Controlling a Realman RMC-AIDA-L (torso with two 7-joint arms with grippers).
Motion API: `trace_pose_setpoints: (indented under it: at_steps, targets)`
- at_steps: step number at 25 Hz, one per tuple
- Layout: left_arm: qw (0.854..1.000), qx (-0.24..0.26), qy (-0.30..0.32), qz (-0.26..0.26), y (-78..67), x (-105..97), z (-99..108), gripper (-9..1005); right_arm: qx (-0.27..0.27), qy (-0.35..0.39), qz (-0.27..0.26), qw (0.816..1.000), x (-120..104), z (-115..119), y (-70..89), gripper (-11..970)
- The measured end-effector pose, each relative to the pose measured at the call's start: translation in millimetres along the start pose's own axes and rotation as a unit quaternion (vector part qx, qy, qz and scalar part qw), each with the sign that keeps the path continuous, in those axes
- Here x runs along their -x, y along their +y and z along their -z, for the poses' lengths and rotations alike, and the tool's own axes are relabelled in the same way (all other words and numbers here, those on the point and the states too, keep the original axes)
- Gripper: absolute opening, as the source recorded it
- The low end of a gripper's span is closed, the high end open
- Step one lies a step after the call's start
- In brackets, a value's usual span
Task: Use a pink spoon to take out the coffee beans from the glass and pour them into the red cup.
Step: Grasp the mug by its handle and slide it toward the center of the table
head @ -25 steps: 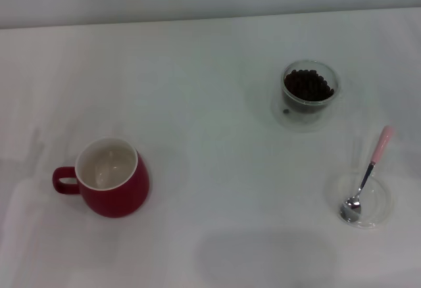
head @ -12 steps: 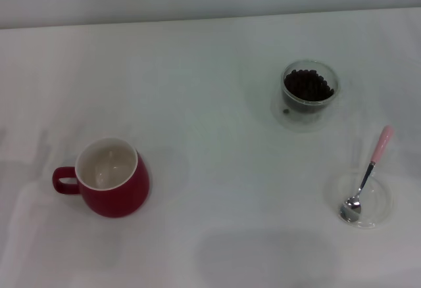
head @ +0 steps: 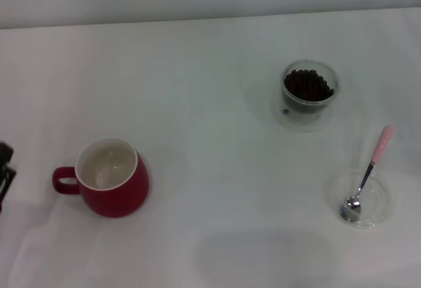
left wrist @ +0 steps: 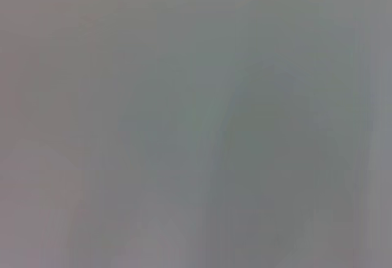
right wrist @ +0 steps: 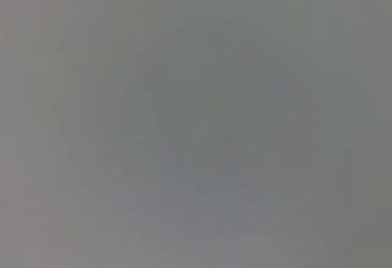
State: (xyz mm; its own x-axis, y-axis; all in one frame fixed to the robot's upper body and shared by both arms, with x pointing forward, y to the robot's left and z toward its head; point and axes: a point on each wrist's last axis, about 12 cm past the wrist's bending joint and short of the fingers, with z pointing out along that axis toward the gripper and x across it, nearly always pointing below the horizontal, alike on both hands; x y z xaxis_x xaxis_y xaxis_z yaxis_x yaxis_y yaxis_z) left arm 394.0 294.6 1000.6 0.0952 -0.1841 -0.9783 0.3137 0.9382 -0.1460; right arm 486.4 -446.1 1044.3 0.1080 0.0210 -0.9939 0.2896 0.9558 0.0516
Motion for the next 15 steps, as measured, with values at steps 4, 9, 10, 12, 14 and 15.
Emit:
trace_pose_setpoints:
  at_steps: [4,9,10,12,14,15]
  targets:
    - [1.000,0.003,0.019,0.008,-5.0,-4,19,795,-0.001,-0.008,0.008,1.000,5,-5,-2.4,783]
    - [0.998,0.020,0.051,0.024,-10.2,-13,31,795,-0.003,-0.008,0.014,1.000,7,-10,-3.3,783]
    - [0.998,0.022,0.058,0.026,-10.5,-15,32,795,-0.003,-0.007,0.014,1.000,7,-11,-3.3,783]
    - [0.997,0.025,0.071,0.027,-10.5,-18,33,794,-0.003,-0.005,0.015,1.000,8,-12,-3.2,783]
    - [0.995,0.025,0.089,0.029,-10.7,-22,32,794,-0.004,-0.004,0.015,1.000,8,-13,-3.5,783]
    - [0.995,0.025,0.095,0.029,-10.8,-24,30,794,-0.004,-0.004,0.016,1.000,8,-13,-3.6,783]
